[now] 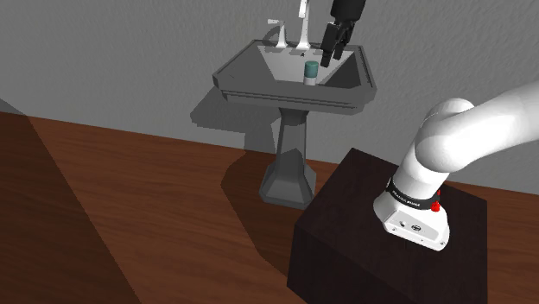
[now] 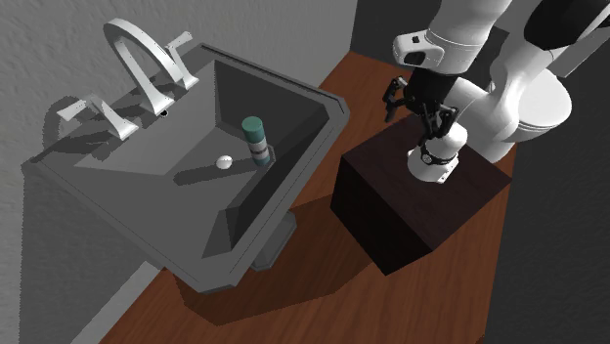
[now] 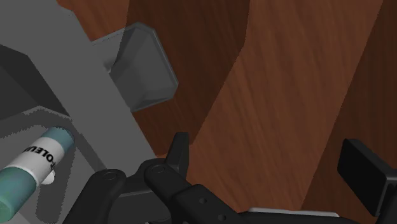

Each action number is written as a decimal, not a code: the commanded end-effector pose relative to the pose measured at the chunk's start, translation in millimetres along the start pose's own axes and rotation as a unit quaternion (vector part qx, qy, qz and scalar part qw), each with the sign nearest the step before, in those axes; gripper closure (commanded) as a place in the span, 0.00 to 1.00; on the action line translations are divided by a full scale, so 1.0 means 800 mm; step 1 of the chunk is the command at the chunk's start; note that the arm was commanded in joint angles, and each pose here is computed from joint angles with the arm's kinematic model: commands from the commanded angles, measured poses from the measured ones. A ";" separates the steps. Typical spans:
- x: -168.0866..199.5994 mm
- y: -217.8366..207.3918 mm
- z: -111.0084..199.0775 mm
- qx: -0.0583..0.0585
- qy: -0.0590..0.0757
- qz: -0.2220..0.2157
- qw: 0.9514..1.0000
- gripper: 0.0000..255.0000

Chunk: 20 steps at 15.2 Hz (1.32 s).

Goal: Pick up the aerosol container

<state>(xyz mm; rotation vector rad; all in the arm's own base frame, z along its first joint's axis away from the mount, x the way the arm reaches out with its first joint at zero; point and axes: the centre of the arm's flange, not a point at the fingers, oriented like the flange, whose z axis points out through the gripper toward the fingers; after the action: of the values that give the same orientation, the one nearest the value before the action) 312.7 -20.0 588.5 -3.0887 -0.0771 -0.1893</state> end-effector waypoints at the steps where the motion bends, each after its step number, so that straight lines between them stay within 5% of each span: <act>1: 0.000 0.000 0.000 0.000 0.000 0.000 1.000 0.00; 20: 0.144 0.265 0.097 -0.007 -0.034 -0.029 0.999 0.00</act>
<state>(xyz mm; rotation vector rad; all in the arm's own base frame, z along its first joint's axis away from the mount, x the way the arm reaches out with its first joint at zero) 441.2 -213.3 521.4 -3.1065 -0.1621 -0.0948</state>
